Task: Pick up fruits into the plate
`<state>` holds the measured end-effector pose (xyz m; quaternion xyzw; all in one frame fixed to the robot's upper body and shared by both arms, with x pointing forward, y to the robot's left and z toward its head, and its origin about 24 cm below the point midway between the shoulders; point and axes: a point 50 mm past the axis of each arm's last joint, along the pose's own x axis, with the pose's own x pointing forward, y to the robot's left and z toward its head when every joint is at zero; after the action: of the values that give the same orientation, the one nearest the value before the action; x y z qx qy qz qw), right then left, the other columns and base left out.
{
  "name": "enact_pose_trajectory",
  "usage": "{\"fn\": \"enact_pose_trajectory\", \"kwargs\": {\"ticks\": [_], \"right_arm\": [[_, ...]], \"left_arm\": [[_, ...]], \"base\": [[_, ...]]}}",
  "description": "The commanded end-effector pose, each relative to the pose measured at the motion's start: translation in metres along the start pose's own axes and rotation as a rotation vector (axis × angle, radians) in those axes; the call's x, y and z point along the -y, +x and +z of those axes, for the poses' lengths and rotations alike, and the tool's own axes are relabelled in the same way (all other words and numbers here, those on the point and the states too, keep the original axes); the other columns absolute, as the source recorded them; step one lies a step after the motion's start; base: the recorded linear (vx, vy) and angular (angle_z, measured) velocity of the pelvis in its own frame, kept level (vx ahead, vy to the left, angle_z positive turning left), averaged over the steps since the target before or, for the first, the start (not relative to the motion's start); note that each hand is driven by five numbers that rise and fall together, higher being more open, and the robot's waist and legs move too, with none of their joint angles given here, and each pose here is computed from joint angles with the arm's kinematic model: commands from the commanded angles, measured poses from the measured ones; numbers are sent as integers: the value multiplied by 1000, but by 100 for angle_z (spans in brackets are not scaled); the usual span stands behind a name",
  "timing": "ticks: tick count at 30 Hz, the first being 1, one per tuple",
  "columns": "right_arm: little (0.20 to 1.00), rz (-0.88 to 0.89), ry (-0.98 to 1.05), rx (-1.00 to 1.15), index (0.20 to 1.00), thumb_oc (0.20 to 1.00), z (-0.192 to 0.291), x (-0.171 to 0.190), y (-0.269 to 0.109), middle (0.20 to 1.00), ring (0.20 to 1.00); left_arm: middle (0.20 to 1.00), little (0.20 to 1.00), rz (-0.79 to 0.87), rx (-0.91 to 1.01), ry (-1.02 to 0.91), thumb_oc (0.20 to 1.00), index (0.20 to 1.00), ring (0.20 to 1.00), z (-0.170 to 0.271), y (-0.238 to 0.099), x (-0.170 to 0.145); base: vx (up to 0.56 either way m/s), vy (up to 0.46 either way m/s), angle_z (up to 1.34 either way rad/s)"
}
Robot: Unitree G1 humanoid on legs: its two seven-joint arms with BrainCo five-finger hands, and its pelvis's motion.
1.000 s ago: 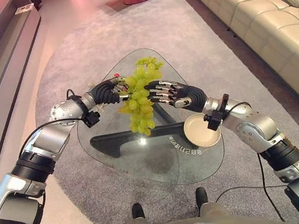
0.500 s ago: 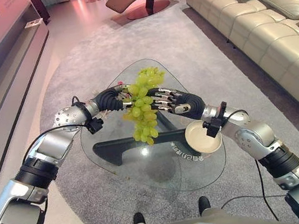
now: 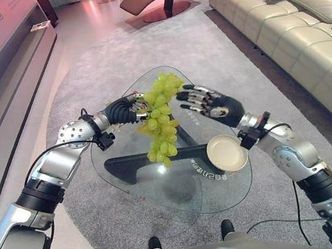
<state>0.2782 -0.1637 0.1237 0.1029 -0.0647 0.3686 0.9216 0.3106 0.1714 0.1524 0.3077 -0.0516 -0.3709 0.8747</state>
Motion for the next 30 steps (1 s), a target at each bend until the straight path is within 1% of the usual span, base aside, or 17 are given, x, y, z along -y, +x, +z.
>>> {"fn": "enact_pose_trajectory", "kwargs": {"ticks": [1,4,9,13,22,30], "right_arm": [[1000,-15,-102,153,1000,1000,36,6,-4,1000,1000],[1000,-75,-107,179,1000,1000,39,17,-15,1000,1000],[1000,-139,-127,192,1000,1000,39,26,-23,1000,1000],[1000,-216,-201,113,1000,1000,30,35,-29,1000,1000],[1000,-173,-211,-9,1000,1000,2,33,-22,1000,1000],[1000,-73,-189,-111,1000,1000,-19,23,-4,1000,1000]], "left_arm": [[200,200,116,195,43,200,200,200,37,-11,-36],[200,200,126,196,49,200,200,200,37,-15,-40],[200,200,132,204,44,200,200,200,38,-17,-43],[200,200,128,223,36,200,200,200,41,-19,-44],[200,200,111,289,19,200,200,200,56,-10,-43],[200,200,83,331,11,200,200,200,69,4,-39]], "base": [[0,0,0],[27,4,3],[24,1,1],[31,2,1],[0,0,0],[2,-1,1]]}}
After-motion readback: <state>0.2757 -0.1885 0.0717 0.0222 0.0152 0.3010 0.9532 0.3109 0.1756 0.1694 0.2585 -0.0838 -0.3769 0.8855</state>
